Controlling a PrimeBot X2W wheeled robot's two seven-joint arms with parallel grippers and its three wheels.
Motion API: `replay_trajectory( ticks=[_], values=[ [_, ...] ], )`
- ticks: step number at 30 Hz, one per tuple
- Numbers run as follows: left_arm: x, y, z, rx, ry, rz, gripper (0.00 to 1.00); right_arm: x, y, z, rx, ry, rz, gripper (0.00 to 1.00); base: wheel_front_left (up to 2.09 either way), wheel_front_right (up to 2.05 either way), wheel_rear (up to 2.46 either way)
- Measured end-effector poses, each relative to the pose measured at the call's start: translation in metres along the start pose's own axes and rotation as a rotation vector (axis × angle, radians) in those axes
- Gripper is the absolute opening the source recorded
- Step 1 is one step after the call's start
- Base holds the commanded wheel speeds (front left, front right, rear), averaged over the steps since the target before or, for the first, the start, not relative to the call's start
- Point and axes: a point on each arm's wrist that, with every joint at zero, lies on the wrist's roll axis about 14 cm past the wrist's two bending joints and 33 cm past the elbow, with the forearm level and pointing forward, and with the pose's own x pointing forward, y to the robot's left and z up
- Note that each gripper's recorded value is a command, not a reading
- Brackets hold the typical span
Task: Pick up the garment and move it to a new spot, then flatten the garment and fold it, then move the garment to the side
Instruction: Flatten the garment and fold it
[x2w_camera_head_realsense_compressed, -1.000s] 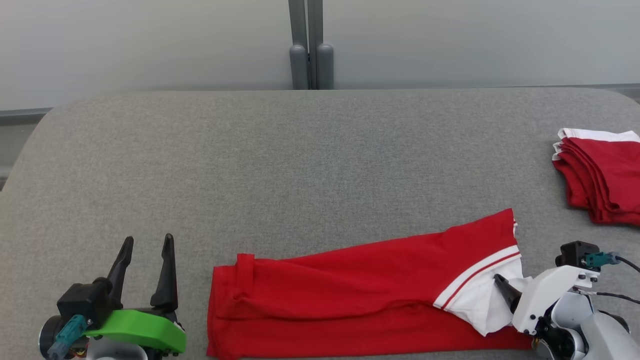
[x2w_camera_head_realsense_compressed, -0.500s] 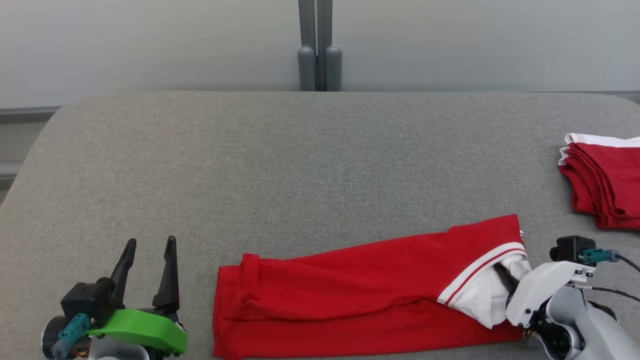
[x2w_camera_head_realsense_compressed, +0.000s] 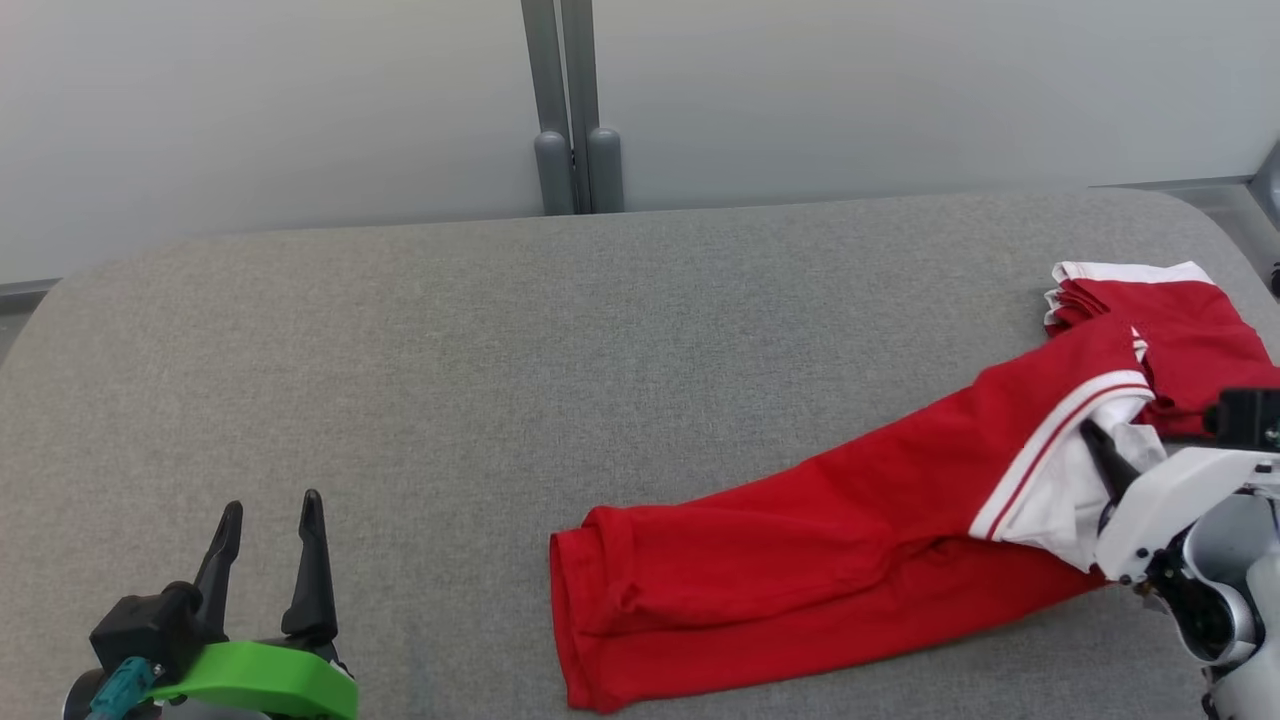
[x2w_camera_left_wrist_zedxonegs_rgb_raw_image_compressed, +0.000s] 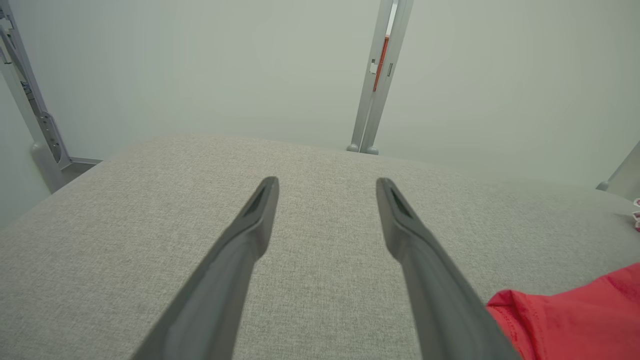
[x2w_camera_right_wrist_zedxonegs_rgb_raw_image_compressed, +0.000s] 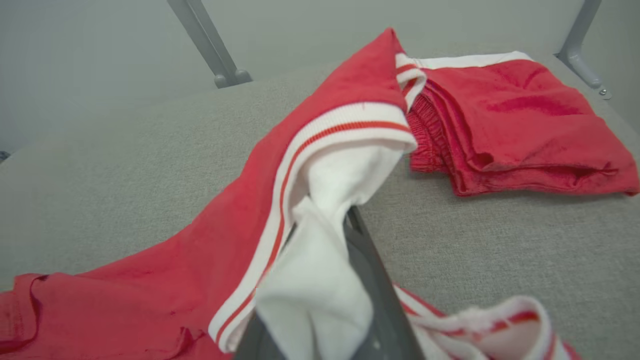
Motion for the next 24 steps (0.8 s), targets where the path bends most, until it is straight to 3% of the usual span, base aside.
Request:
replay_trajectory(
  ticks=[10,16,24],
  values=[
    [-0.011,0.006,-0.004,-0.008,0.01,0.021,1.0,-0.006,0.129,0.012,-0.117,-0.021,0.302,0.0,0.0,0.0,0.0],
    [-0.02,0.017,-0.004,-0.01,0.014,0.056,1.0,-0.012,0.206,-0.024,-0.09,0.089,0.491,0.0,0.0,0.0,0.0],
    [-0.041,0.043,-0.007,-0.015,0.025,0.141,1.0,0.002,0.25,-0.078,-0.07,0.25,0.577,0.0,0.0,0.0,0.0]
  ],
)
